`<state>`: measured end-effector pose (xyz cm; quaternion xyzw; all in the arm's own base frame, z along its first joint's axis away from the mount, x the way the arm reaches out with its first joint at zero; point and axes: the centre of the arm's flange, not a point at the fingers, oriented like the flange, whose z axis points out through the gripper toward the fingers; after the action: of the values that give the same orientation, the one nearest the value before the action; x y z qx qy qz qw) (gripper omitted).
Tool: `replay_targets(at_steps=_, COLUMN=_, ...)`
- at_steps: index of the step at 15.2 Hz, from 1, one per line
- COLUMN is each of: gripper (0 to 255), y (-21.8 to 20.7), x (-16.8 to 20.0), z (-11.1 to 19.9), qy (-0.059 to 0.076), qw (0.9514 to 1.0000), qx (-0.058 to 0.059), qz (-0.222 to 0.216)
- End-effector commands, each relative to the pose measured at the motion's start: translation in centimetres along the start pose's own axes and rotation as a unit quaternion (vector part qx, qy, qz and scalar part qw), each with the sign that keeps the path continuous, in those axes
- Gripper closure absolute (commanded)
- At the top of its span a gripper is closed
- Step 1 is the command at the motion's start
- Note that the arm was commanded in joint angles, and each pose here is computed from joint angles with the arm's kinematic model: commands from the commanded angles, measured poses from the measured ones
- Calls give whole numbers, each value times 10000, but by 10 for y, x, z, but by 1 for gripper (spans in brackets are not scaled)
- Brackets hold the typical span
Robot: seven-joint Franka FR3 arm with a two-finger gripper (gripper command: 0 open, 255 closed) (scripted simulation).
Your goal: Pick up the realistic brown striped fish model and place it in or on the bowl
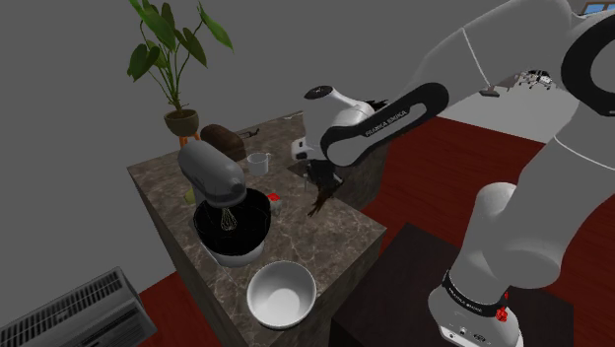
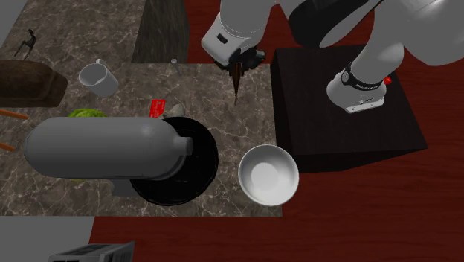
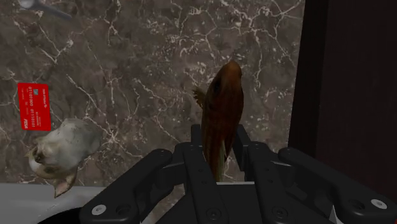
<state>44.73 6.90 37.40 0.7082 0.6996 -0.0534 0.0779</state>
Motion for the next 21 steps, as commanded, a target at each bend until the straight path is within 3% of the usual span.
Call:
replay_targets(at_steps=1, gripper=255, y=-7, x=25, z=-6, qy=-2, qw=10000, qx=1, qz=7)
replay_targets(at_steps=21, gripper=255, y=-89, x=270, z=-62, qy=-2, qw=10000, qx=1, qz=7)
